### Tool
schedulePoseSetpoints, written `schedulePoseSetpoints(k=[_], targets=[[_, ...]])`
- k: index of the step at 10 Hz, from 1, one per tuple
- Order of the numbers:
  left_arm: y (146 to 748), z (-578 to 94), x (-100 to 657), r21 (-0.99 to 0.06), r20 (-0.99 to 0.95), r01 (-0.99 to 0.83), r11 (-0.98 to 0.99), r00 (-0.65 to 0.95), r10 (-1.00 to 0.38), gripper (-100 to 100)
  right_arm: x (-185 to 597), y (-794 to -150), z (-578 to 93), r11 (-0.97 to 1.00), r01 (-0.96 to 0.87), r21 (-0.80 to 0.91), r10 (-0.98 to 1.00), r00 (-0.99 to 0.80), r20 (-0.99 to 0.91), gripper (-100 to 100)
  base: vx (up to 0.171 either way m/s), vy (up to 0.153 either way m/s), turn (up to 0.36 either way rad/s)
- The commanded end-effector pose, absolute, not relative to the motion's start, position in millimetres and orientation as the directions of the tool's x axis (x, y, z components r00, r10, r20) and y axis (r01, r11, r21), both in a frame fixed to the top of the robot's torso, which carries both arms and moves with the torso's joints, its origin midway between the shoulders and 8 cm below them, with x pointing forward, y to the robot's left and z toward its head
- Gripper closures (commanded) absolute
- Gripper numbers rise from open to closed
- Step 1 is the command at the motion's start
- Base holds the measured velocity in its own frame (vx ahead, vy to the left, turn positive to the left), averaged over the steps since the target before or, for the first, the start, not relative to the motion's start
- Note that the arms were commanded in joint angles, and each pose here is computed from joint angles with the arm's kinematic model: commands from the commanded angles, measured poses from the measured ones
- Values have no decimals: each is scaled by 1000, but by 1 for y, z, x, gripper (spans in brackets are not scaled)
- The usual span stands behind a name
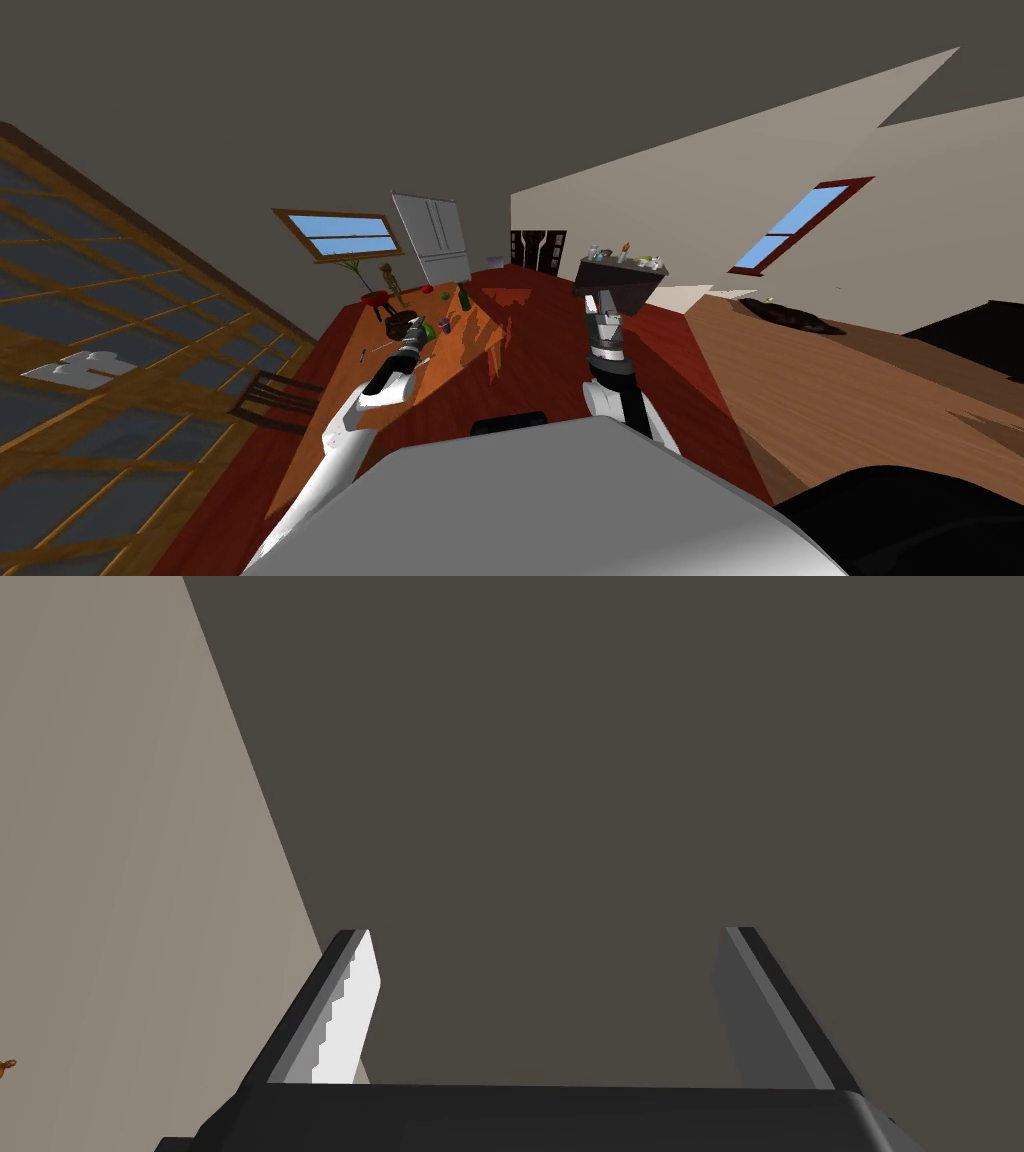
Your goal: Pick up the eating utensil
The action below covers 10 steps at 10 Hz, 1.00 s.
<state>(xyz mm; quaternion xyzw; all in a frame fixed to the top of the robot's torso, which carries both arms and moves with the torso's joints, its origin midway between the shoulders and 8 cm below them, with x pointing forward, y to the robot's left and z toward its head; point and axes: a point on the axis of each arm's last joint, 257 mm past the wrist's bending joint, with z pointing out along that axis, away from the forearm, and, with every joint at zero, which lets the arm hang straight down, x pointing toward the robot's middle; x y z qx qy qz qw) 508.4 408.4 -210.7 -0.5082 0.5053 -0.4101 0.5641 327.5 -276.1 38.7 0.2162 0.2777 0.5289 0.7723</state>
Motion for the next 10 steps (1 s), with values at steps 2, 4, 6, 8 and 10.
schedulePoseSetpoints(k=[2, 4, 6, 8, 10], targets=[[429, -237, 511, -982, -154, -140, 130, 176, -972, -100, 327, -276, 39, 347, -697, 628, 937, 286, -200, 0, -3, 4, -88], [445, -258, 511, -971, -155, -210, 113, 195, -968, -100, 327, -276, 39, 347, -697, 628, 937, 286, -200, 0, -1, 11, -79], [460, -279, 510, -956, -156, -280, 92, 215, -964, -100, 327, -276, 39, 347, -697, 628, 937, 286, -200, 0, 3, 19, -64], [475, -301, 507, -935, -156, -349, 67, 235, -959, -100, 327, -276, 39, 347, -697, 628, 937, 286, -200, 0, 2, 22, -63], [488, -320, 502, -910, -156, -414, 39, 253, -955, -100, 327, -276, 39, 347, -697, 628, 937, 286, -200, 0, 2, 33, -54]])
